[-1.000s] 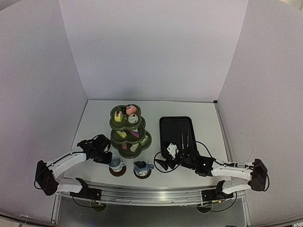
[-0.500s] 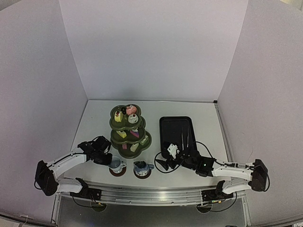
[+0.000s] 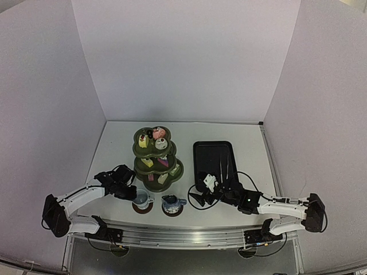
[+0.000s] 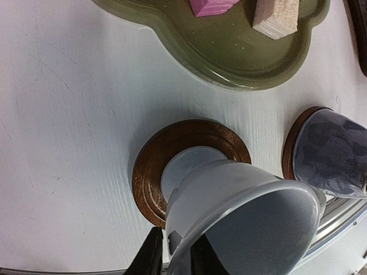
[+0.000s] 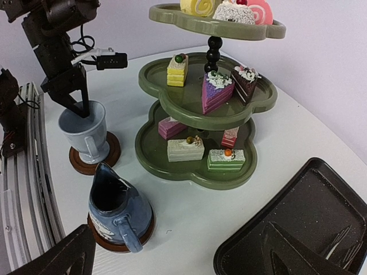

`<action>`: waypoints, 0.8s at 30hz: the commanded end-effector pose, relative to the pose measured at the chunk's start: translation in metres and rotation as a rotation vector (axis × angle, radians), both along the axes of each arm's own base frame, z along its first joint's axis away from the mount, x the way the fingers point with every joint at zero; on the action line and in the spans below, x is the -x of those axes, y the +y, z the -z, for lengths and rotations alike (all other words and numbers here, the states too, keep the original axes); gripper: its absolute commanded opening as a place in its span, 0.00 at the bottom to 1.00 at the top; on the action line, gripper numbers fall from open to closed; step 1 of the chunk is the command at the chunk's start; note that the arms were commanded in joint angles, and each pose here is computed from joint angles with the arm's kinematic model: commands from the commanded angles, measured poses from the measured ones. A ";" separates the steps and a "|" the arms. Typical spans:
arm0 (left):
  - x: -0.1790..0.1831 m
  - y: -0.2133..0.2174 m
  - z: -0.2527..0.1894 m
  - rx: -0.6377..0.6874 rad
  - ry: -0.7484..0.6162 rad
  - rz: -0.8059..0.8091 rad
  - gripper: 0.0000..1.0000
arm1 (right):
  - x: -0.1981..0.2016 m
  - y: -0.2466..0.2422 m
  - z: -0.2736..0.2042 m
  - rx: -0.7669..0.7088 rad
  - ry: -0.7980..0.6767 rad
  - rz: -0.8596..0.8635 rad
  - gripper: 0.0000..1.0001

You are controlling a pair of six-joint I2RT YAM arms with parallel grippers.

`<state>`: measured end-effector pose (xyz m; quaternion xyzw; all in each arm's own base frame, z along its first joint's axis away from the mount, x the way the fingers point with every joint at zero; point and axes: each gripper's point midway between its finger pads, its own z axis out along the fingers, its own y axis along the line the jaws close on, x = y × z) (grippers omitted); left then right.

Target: Serve the afternoon tea

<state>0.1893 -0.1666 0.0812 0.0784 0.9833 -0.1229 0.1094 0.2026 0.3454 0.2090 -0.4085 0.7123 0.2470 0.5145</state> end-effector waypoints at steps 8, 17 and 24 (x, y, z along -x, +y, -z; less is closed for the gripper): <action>-0.007 -0.009 -0.028 0.069 -0.065 0.016 0.30 | -0.001 -0.003 -0.008 -0.019 -0.008 0.021 0.98; -0.025 -0.020 -0.083 0.134 -0.211 0.062 0.41 | -0.044 -0.029 0.005 -0.014 0.079 0.280 0.98; -0.107 0.023 -0.159 0.043 -0.638 -0.051 0.54 | -0.111 -0.083 0.007 -0.059 0.209 0.517 0.98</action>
